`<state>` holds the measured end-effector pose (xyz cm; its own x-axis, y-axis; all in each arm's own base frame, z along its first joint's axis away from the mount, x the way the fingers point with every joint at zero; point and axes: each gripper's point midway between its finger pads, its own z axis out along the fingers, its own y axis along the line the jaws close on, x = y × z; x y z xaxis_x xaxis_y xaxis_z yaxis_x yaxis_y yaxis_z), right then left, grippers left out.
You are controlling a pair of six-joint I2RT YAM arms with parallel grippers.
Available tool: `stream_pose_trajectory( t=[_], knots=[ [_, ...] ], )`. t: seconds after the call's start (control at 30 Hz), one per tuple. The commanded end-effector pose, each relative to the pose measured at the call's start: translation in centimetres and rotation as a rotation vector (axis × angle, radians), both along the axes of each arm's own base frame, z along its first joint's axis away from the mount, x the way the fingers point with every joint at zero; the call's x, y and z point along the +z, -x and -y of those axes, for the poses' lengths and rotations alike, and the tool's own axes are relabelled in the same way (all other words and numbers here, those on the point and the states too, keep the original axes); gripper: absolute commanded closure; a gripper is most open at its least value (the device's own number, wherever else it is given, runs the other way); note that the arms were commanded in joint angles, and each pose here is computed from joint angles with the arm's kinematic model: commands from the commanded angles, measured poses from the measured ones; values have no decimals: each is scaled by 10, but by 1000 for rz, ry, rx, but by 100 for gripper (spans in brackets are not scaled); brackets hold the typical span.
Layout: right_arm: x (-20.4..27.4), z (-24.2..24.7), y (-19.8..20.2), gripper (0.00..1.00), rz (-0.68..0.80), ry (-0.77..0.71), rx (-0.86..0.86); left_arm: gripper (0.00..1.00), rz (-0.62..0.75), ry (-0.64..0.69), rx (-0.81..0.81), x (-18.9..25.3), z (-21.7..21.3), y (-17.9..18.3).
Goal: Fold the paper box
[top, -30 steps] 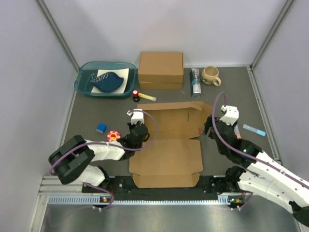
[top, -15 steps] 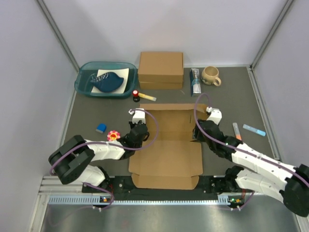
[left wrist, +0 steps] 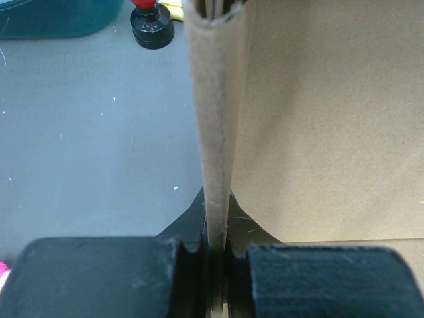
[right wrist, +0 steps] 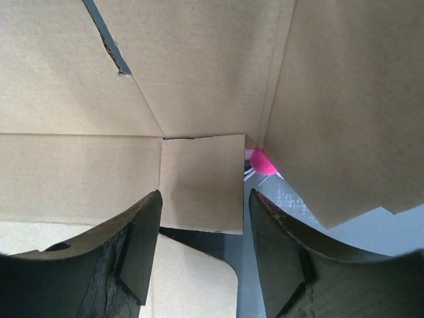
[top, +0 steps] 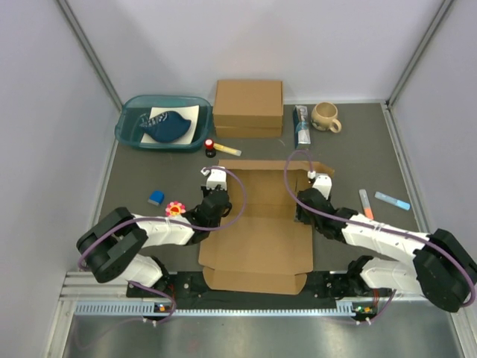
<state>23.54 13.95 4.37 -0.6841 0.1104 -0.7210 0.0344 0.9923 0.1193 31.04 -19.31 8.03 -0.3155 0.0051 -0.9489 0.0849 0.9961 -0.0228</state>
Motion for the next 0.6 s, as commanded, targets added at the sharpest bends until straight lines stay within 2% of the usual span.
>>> stream_pose_trajectory(
  t=[0.0, 0.17, 0.3, 0.4, 0.57],
  knots=[
    [8, -13, -14, 47, 38, -44, 7, 100, -3, -26, -29, 2, 6, -2],
    [21, -22, -18, 57, 82, -99, 35, 100, -7, -35, -30, 0, 4, -1],
    [31, -32, -20, 73, 109, -140, 74, 100, -12, -30, -37, -1, 7, -1],
    [35, -42, -21, 81, 119, -168, 108, 100, -12, -27, -41, -1, 9, -2],
    [39, -66, -19, 84, 139, -166, 205, 100, -16, -26, -53, -1, 12, -2]
  ],
)
